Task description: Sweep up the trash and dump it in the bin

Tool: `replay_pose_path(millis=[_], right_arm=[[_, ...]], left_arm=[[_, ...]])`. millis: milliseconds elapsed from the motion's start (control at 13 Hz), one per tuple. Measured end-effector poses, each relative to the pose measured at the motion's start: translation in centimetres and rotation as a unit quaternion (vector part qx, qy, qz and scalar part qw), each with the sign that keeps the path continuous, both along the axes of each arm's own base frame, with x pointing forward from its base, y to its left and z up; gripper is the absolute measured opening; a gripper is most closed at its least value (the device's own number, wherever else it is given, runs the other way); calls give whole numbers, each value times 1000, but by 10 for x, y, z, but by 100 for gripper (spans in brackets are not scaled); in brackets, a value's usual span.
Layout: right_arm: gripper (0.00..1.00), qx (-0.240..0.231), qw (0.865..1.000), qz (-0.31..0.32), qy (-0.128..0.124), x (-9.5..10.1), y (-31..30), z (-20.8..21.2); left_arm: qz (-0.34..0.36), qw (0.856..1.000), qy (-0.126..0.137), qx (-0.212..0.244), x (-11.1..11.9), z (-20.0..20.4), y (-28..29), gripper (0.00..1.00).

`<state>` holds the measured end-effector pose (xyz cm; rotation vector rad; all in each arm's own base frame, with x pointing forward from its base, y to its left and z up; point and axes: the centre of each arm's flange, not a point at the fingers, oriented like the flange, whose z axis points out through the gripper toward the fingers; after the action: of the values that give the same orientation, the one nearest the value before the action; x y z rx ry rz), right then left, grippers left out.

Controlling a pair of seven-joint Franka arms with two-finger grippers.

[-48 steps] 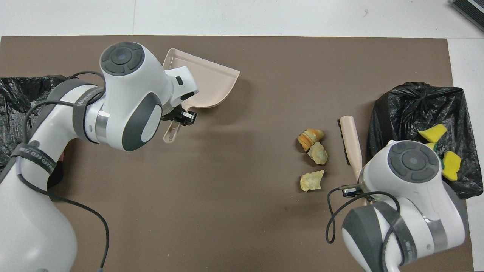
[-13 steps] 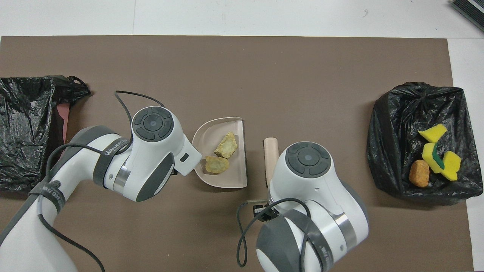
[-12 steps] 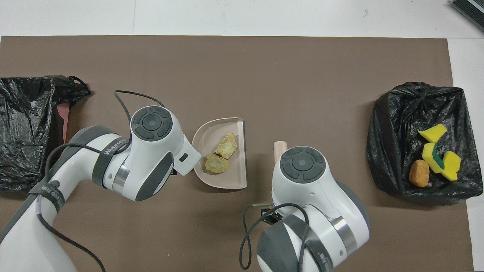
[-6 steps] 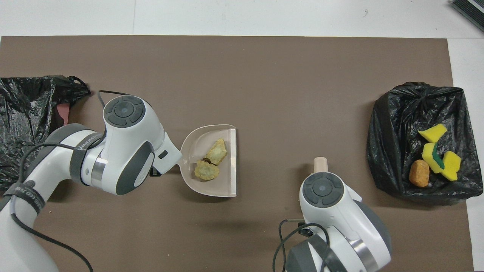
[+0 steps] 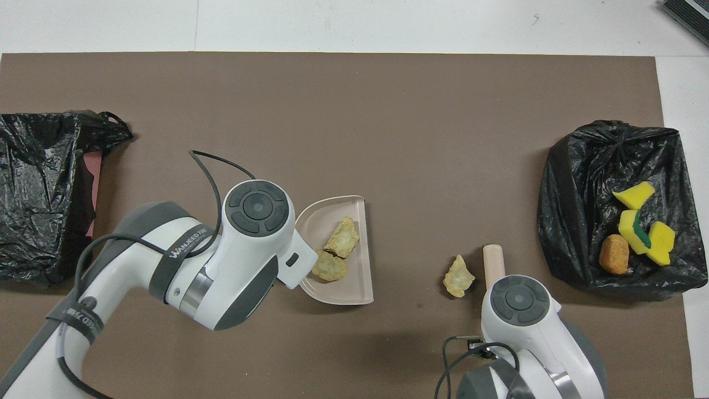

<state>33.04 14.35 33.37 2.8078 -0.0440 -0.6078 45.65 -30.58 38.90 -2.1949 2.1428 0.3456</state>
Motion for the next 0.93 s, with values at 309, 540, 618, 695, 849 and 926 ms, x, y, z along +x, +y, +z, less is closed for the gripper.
replay_pose_path(millis=[309,540,618,695,849,926], right_arm=[[26,96,995,-1,6,-1,18,-10],[26,151,988,-16,-8,-1,48,-19],[26,174,984,-22,-13,-4,66,-24],[26,196,980,-29,-20,-8,85,-29],[26,222,974,-23,-31,-16,116,-34],[26,234,971,-26,-32,-17,129,-31]], left_arm=[[24,1000,3,15,-12,-7,-8,31],[31,999,-2,16,-20,-8,-19,31],[32,999,-4,15,-20,-11,-18,31],[32,999,-8,11,-20,-15,-18,31],[30,999,-16,3,-21,-24,-17,31],[30,999,-18,2,-21,-27,-16,31]])
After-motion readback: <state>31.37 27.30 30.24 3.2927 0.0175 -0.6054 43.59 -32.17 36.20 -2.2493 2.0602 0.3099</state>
